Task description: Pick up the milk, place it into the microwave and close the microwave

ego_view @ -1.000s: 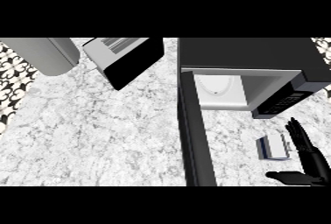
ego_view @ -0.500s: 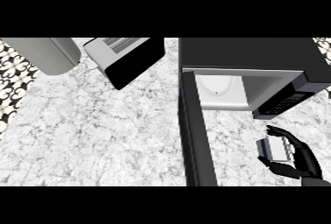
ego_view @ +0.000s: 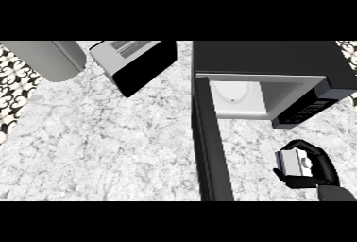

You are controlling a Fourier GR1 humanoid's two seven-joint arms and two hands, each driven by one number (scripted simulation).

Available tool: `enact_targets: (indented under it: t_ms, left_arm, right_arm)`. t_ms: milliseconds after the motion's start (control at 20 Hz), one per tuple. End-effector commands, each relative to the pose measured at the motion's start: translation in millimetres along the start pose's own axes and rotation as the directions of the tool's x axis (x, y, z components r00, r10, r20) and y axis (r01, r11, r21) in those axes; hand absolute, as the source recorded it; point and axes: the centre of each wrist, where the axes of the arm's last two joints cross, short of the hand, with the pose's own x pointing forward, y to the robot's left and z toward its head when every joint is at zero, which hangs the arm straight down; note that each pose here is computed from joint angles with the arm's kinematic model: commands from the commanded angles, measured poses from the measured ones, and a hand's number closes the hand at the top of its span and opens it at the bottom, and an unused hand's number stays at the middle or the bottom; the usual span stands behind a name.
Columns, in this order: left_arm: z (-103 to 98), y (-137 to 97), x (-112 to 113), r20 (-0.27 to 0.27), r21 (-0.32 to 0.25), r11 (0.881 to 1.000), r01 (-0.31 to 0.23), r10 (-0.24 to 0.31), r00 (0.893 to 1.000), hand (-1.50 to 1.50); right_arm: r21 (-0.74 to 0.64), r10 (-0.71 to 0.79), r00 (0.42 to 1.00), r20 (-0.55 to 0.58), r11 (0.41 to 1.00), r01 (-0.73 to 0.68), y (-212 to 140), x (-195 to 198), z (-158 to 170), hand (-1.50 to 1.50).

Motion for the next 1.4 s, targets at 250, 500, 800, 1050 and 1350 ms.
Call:
enact_targets:
  t_ms: [250, 500, 800, 1050, 1350]
  left_arm:
    - [4.7, -0.8, 28.9, 0.072, -0.008, 1.0, -0.017, 0.018, 0.997, -1.5]
    - [0.0, 3.5, 13.6, 0.059, 0.003, 0.999, -0.036, 0.036, 0.998, -1.5]
    - [0.6, 15.2, 9.1, 0.049, 0.033, 0.999, -0.029, 0.027, 0.998, -1.5]
    - [7.8, 7.4, 14.3, 0.033, 0.03, 0.999, -0.026, 0.025, 0.999, -1.5]
    - [10.9, 16.3, 8.4, 0.055, 0.034, 0.998, -0.055, 0.053, 0.997, -1.5]
  right_arm:
    - [-0.06, -0.057, 0.987, 0.148, 0.996, 0.066, 33.2, 0.1, -28.3, 1.5]
    - [0.02, -0.189, 0.965, 0.183, 0.982, 0.189, 26.9, 9.4, -40.1, 1.5]
    - [0.081, -0.174, 0.96, 0.22, 0.984, 0.16, 59.1, 30.0, -53.2, 1.5]
    - [0.044, -0.145, 0.963, 0.227, 0.989, 0.139, 74.7, 69.3, -83.6, 1.5]
    - [0.012, -0.095, 0.968, 0.23, 0.995, 0.095, 83.3, 102.7, -116.6, 1.5]
